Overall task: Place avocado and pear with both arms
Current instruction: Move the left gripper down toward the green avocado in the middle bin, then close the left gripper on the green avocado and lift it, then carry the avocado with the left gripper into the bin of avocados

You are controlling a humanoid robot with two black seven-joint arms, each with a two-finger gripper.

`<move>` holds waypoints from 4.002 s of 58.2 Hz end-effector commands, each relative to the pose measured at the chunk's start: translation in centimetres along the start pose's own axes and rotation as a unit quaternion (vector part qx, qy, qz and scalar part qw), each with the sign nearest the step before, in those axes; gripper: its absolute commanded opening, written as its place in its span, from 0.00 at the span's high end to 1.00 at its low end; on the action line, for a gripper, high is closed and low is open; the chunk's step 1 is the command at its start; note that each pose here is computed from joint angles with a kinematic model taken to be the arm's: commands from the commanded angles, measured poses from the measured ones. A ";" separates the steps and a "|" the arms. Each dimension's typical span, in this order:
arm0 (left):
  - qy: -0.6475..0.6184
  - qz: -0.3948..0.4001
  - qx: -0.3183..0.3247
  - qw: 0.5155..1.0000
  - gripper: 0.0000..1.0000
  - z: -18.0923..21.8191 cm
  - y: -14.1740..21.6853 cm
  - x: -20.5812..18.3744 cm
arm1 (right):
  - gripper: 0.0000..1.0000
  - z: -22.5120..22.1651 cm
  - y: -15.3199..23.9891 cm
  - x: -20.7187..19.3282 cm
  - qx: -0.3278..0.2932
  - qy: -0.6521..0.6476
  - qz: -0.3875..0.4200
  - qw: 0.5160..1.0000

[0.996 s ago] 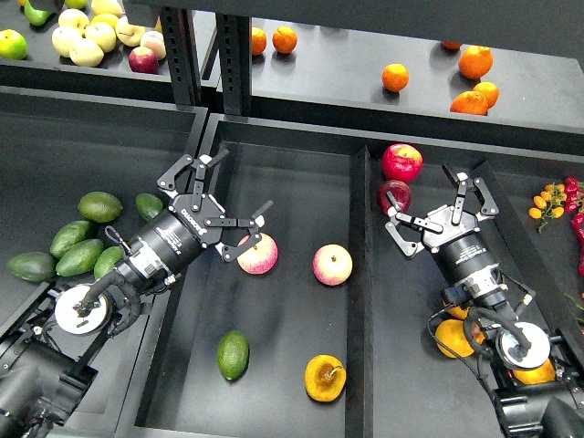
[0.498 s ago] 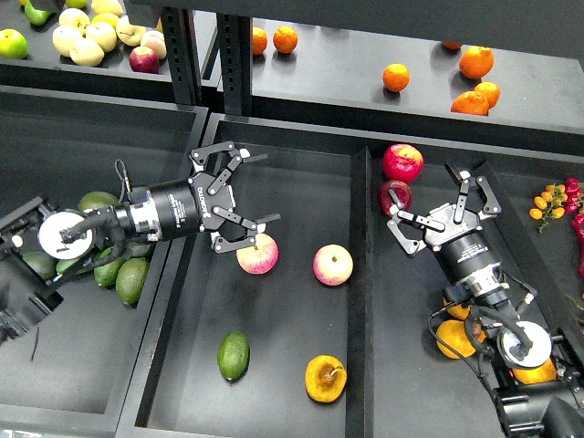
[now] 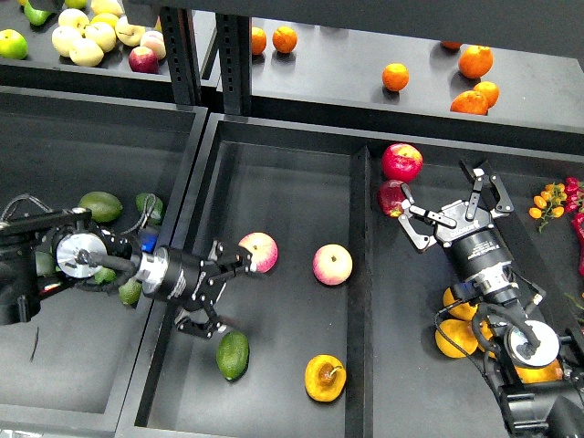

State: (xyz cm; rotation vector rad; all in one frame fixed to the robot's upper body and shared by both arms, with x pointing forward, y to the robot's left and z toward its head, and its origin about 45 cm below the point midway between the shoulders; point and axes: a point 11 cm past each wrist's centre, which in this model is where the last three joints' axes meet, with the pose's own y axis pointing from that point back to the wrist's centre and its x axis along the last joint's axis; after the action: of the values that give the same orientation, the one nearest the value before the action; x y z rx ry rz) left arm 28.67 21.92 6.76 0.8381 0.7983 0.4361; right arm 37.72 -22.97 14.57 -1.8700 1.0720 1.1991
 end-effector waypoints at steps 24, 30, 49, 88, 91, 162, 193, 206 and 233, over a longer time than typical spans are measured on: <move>-0.029 0.061 0.059 0.996 0.11 -1.6 -2.7 2.5 | 0.00 -0.2 0.2 0.2 0.004 -0.001 0.002 1.000; -0.020 0.072 0.068 0.995 0.11 -2.2 -3.3 3.1 | 0.00 -0.1 0.4 0.3 0.005 -0.002 0.004 1.000; -0.014 0.076 0.073 0.994 0.11 -2.2 -4.4 3.0 | 0.00 -0.1 0.6 0.4 0.005 -0.003 0.006 1.000; -0.022 0.084 0.090 0.992 0.20 -2.8 -4.9 3.1 | 0.00 0.0 0.6 0.4 0.005 -0.003 0.006 1.000; -0.022 0.082 0.090 0.992 0.21 -2.7 -5.1 3.0 | 0.00 0.0 0.6 0.4 0.004 -0.003 0.006 1.000; -0.043 0.138 0.067 0.987 0.46 0.4 -0.2 6.4 | 0.00 0.2 1.1 0.9 0.004 -0.006 0.013 1.000; 0.017 0.262 0.036 0.964 0.46 -1.2 13.7 14.0 | 0.00 0.3 1.0 0.9 0.002 -0.006 0.013 1.000; 0.044 0.302 0.045 0.951 0.46 -3.8 17.6 15.8 | 0.00 0.3 1.0 0.9 0.000 -0.006 0.013 1.000; 0.098 0.356 0.079 0.926 0.45 -8.3 19.6 18.4 | 0.00 0.4 1.0 0.9 -0.001 -0.006 0.013 1.000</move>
State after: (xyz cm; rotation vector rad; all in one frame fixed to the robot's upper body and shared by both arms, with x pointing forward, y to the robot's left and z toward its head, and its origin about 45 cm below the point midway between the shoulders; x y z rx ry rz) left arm 33.40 49.02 11.24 1.2346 0.6828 1.1032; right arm 36.86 -23.33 13.52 -1.8538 1.0914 1.2247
